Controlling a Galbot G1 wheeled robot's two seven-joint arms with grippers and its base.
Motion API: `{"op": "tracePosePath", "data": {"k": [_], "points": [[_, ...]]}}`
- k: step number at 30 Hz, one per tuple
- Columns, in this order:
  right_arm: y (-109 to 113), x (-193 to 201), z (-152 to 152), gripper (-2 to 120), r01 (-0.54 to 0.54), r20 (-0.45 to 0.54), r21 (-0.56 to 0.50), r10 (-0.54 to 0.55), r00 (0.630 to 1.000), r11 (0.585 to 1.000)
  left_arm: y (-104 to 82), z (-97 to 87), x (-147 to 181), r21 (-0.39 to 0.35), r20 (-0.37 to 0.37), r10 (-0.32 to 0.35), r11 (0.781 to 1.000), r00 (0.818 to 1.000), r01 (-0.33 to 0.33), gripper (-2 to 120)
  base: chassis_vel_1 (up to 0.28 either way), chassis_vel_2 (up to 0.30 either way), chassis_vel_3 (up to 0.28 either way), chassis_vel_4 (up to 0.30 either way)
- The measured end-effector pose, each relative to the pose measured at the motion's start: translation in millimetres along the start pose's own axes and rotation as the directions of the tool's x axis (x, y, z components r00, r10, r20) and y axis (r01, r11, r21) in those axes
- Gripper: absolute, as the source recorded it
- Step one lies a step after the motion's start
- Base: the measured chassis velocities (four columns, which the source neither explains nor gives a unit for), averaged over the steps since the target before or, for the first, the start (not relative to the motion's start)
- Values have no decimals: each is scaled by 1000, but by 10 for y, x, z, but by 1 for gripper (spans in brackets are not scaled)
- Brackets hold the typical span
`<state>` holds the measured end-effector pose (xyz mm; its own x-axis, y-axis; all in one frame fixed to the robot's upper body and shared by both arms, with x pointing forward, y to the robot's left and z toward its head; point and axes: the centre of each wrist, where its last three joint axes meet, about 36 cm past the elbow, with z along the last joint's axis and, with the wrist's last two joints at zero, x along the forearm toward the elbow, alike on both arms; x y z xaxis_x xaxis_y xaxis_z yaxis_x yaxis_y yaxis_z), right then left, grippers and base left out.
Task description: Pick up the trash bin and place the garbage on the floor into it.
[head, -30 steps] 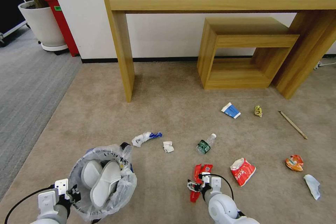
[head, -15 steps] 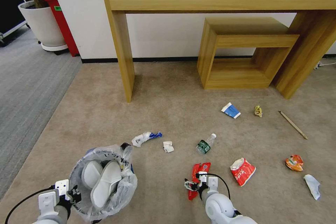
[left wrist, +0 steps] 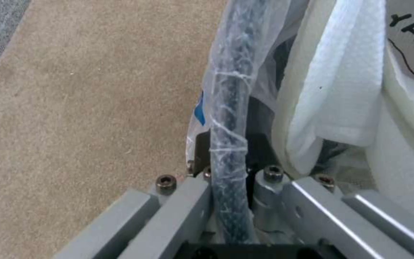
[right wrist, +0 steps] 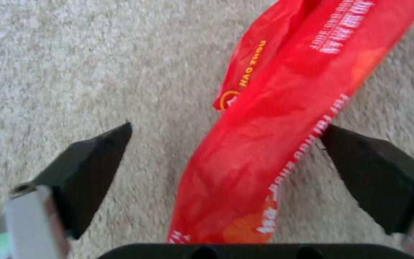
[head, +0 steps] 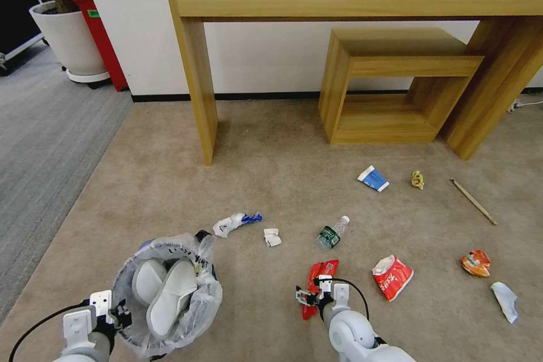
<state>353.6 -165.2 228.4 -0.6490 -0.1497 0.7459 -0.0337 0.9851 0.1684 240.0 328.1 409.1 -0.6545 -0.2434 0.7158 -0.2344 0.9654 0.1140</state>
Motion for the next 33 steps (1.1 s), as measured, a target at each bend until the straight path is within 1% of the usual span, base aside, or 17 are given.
{"op": "tracePosePath", "data": {"k": [1, 2, 3, 4, 7, 9, 12, 13, 16, 17, 19, 20, 21, 23, 24, 26, 33], "points": [[6, -4, 0, 93, -1, 5, 1, 1, 1000, 1000, -1, 1, -2, -1, 0, 0, 1000, 1000, 0, 0, 0, 0, 0, 0], [9, -6, 0, 92, -1, 6, 2, 1, 1000, 1000, -1, 1, -3, -1, 0, 0, 1000, 1000, 0, 0, 0, 0, 0, 0], [12, -9, 2, 84, -1, 13, 5, 1, 1000, 1000, 0, 3, -8, -2, -1, 0, 1000, 1000, 0, 0, 0, 0, 0, 0], [12, -9, 2, 84, -1, 13, 5, 1, 1000, 1000, 0, 3, -8, -2, -1, 0, 1000, 1000, 0, 0, 0, 0, 0, 0], [8, -18, 10, 69, 0, 28, 15, -1, 1000, 1000, 0, 4, -14, -4, -2, 0, 1000, 1000, 0, 0, 0, 0, 0, 0], [7, -19, 11, 67, 1, 29, 16, -1, 1000, 1000, -1, 4, -15, -4, -2, 0, 1000, 1000, 0, 0, 0, 0, 0, 0], [2, -32, 26, 48, 6, 43, 25, -7, 999, 1000, -9, 10, -24, -7, -2, 2, 1000, 1000, -2, 0, 0, 0, 0, 0], [2, -32, 26, 48, 6, 43, 25, -7, 999, 1000, -9, 10, -24, -7, -2, 2, 1000, 1000, -2, 0, 0, 0, 0, 0], [12, -50, 17, 37, 8, 53, 26, -9, 999, 1000, -12, 12, -27, -10, -2, 3, 1000, 1000, -3, 0, 0, 0, 0, 0], [12, -50, 17, 37, 8, 53, 26, -9, 999, 1000, -12, 12, -27, -10, -2, 3, 1000, 1000, -3, 0, 0, 0, 0, 0], [19, -58, -2, 25, 13, 65, 27, -15, 998, 1000, -8, 4, -28, -14, 0, 4, 1000, 1000, -4, 0, 0, 0, 0, 0], [15, -60, -11, 22, 13, 70, 29, -15, 997, 1000, -8, 0, -27, -15, 1, 4, 1000, 1000, -4, 0, 0, 0, 0, 0], [15, -60, -11, 22, 13, 70, 29, -15, 997, 1000, -8, 0, -27, -15, 1, 4, 1000, 1000, -4, 0, 0, 0, 0, 0], [0, -69, -42, 10, 10, 79, 34, -13, 997, 999, -5, -5, -28, -17, 2, 5, 1000, 1000, -5, 0, 0, 0, 0, 0], [0, -69, -42, 10, 10, 79, 34, -13, 997, 999, -5, -5, -28, -17, 2, 5, 1000, 1000, -5, 0, 0, 0, 0, 0], [-16, -82, -73, 1, 8, 86, 37, -11, 996, 999, -1, -9, -29, -18, 2, 6, 1000, 1000, -6, 0, 0, 0, 0, 0], [-58, -90, -116, 0, 12, 102, 37, -16, 995, 999, 3, -38, -49, -21, 2, 9, 1000, 1000, -9, 0, 0, 0, 0, 0]]}}
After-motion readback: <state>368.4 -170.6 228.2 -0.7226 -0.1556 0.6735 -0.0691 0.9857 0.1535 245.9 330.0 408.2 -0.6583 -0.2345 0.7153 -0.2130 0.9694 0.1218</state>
